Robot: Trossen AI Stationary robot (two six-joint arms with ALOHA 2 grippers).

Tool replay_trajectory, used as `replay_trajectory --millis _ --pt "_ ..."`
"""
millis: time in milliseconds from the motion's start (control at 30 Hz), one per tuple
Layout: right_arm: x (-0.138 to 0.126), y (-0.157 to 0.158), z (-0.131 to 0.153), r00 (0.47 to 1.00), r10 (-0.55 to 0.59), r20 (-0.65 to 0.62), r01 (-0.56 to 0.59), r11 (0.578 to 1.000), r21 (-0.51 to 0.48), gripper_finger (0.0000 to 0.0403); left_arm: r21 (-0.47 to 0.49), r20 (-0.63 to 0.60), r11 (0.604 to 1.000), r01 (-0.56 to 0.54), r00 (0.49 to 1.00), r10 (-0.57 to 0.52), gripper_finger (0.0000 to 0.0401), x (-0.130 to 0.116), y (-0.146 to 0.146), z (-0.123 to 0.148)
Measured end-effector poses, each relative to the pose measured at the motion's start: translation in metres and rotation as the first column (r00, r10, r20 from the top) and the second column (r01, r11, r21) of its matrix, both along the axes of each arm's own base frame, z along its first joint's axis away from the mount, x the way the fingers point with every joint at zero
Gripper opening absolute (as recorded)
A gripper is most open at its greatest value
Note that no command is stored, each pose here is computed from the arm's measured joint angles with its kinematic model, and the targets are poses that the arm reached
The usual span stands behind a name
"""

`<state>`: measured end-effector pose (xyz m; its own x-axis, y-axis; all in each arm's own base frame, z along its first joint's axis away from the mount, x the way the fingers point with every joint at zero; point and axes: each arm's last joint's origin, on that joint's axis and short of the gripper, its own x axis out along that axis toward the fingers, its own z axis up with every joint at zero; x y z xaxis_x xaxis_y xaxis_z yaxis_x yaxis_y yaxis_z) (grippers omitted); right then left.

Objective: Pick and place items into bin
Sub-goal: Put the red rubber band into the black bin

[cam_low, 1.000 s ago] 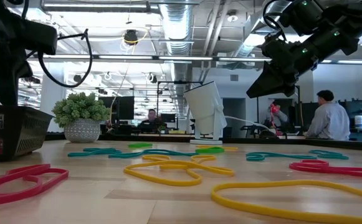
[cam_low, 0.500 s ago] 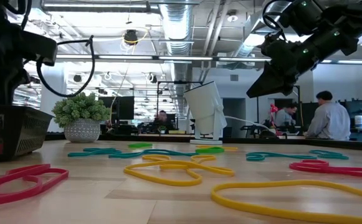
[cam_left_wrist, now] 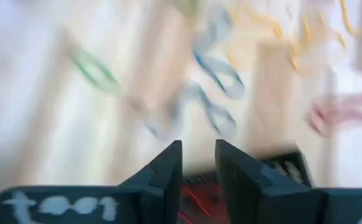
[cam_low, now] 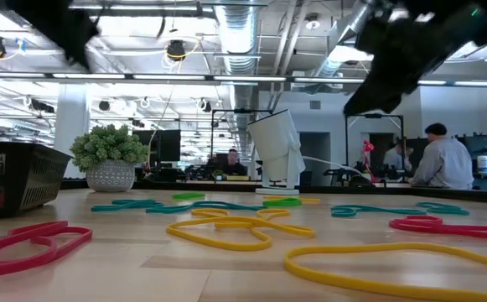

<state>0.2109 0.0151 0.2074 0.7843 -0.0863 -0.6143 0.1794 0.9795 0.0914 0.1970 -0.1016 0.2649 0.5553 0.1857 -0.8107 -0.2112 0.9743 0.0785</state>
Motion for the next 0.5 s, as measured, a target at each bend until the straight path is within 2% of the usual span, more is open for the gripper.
replay_trajectory --millis 133,267,400,500 --pt "-0.005 0.029 0.004 0.998 0.044 -0.034 -0.042 0.997 0.068 0.0072 0.205 0.090 0.978 0.038 0.994 -0.057 0.0078 0.008 0.005 0.026" --pt "-0.005 0.055 -0.016 0.986 0.090 -0.142 -0.078 0.993 0.087 0.0072 0.295 0.073 0.954 0.053 0.994 -0.078 0.0075 0.015 0.020 0.038" --pt "-0.001 0.078 -0.039 0.934 0.264 -0.240 -0.272 0.962 0.001 0.0072 0.284 0.022 0.954 0.098 0.994 -0.108 0.0074 0.012 0.051 0.049" --pt "0.007 0.090 -0.048 0.916 0.306 -0.259 -0.321 0.947 -0.015 0.0072 0.228 0.065 0.968 0.108 0.990 -0.126 0.0074 0.007 0.075 0.061"
